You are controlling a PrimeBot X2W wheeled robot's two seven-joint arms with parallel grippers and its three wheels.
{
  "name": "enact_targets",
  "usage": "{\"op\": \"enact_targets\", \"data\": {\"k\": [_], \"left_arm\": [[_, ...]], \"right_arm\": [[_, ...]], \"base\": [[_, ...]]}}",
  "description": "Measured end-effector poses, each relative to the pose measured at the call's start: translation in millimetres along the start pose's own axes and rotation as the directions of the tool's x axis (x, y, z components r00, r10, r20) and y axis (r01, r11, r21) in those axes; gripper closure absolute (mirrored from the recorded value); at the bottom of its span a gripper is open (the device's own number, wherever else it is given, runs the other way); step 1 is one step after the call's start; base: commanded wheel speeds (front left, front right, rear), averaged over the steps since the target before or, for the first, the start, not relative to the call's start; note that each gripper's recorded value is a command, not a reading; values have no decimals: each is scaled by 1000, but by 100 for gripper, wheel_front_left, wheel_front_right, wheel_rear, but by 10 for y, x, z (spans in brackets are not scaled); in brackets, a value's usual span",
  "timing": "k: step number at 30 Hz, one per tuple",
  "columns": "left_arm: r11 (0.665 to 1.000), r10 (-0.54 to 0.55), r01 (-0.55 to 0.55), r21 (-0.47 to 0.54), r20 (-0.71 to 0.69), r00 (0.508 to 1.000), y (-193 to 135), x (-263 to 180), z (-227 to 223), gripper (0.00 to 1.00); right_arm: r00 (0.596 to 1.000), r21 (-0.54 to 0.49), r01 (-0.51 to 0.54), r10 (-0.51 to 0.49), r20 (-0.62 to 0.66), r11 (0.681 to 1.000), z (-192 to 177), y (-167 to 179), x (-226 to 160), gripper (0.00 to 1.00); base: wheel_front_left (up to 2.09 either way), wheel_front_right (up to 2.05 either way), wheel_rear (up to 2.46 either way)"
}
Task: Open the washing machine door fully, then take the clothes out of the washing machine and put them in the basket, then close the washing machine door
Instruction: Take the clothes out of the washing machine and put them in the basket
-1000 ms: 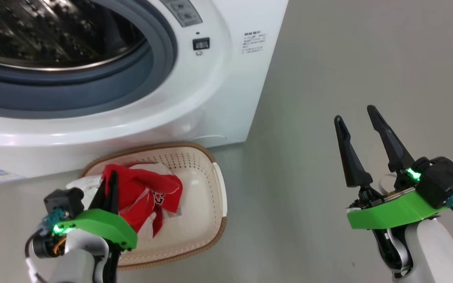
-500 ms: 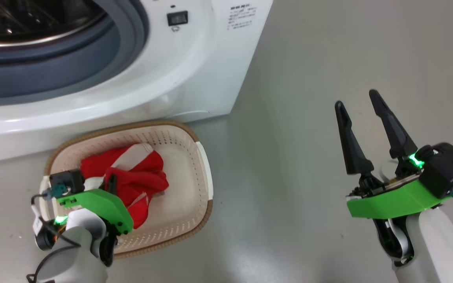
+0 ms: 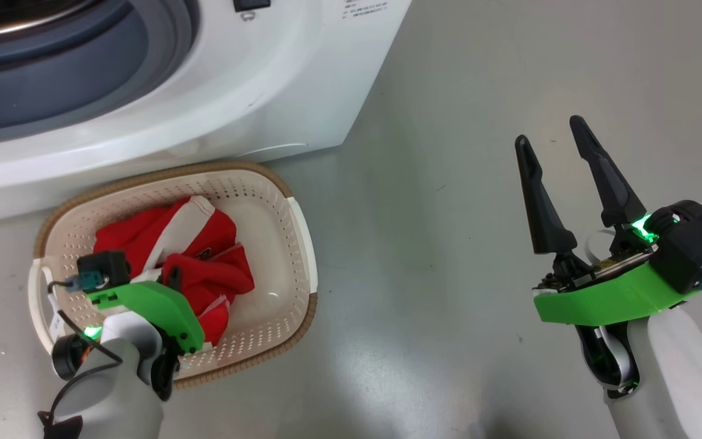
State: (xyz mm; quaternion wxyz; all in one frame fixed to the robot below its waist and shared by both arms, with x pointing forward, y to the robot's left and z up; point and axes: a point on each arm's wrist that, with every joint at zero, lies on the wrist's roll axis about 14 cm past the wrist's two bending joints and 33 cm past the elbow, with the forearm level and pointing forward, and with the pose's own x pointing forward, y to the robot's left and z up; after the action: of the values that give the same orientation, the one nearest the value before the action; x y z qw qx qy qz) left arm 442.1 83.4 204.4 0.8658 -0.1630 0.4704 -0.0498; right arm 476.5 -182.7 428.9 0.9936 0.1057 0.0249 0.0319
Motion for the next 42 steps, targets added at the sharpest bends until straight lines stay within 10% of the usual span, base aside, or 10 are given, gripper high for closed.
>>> {"op": "enact_targets", "data": {"k": [1,24,42], "left_arm": [[1000,0,0,2,5,1000,0,-5,6,0],[999,-54,49,22,381,923,-127,-742,804,0],[993,-115,77,85,741,662,-160,-2096,1283,0]], "right_arm": [[1000,1,-1,1,0,1000,0,4,-1,0],[994,10,-51,49,100,999,493,249,-232,0],[986,2,-72,71,151,997,770,400,-707,0]], "base": [[0,0,0],[0,0,0],[0,0,0]]}}
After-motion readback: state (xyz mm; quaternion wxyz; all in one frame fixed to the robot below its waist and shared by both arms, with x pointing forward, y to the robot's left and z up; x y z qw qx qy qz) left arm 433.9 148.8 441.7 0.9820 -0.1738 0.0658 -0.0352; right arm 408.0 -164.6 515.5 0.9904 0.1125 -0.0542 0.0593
